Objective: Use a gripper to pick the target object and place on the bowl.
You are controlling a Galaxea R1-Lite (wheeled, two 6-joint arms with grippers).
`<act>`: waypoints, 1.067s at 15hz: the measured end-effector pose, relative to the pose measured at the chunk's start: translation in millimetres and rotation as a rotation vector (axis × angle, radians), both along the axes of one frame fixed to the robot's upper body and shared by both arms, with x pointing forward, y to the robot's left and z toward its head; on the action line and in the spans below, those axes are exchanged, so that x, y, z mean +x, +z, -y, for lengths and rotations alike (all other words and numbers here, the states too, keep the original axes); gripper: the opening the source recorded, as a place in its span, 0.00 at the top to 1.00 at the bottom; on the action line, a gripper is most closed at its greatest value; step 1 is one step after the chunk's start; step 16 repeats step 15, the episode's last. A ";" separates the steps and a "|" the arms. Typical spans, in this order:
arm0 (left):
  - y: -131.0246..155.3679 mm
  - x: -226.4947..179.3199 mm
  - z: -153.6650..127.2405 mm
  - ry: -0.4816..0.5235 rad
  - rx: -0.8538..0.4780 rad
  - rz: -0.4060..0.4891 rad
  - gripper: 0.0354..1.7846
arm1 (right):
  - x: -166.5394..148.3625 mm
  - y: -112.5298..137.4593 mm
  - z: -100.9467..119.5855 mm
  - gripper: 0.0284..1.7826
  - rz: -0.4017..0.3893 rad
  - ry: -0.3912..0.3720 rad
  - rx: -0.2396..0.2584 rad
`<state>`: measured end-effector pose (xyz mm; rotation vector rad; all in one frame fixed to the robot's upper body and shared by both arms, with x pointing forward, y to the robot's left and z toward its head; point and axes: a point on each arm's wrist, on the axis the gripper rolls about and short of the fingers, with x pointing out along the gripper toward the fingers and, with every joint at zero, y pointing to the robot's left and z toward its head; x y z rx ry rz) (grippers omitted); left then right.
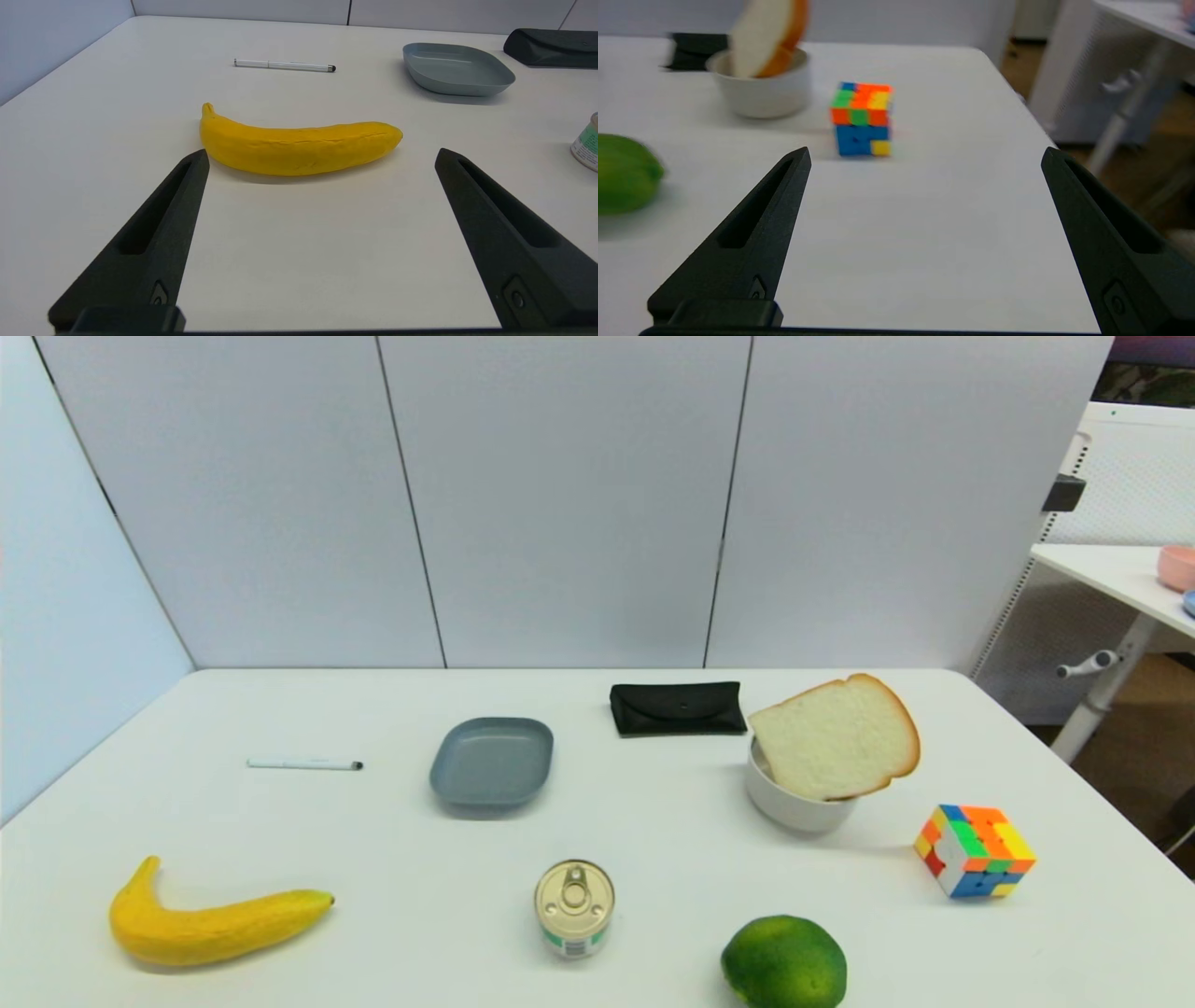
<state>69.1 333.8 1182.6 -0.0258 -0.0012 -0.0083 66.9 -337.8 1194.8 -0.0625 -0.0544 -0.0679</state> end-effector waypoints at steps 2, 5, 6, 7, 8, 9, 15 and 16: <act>0.0 0.0 0.0 0.000 0.000 0.000 0.04 | 1.6 -6.2 -1.4 0.04 -0.013 0.063 -0.004; 0.0 0.0 0.0 0.000 0.000 0.000 0.04 | 2.0 -11.5 -1.7 0.04 -0.051 0.076 0.000; 0.0 0.0 0.0 0.000 0.000 0.000 0.04 | 2.1 -11.8 -1.8 0.04 -0.052 0.082 0.000; 0.0 0.0 0.0 0.000 0.000 0.000 0.04 | 2.1 -11.7 -1.9 0.04 -0.052 0.083 0.000; 0.0 0.0 0.0 0.000 0.000 0.000 0.04 | 2.1 -11.8 -1.9 0.04 -0.052 0.083 0.000; 0.0 0.0 0.0 0.000 0.000 0.000 0.04 | 2.1 -11.9 -1.9 0.04 -0.052 0.084 0.000; 0.0 0.0 0.0 0.000 0.000 0.000 0.04 | 2.2 -12.0 -1.9 0.04 -0.053 0.084 -0.012; 0.0 0.0 0.0 0.000 0.000 0.000 0.04 | 2.2 -12.0 -1.9 0.04 -0.053 0.084 -0.012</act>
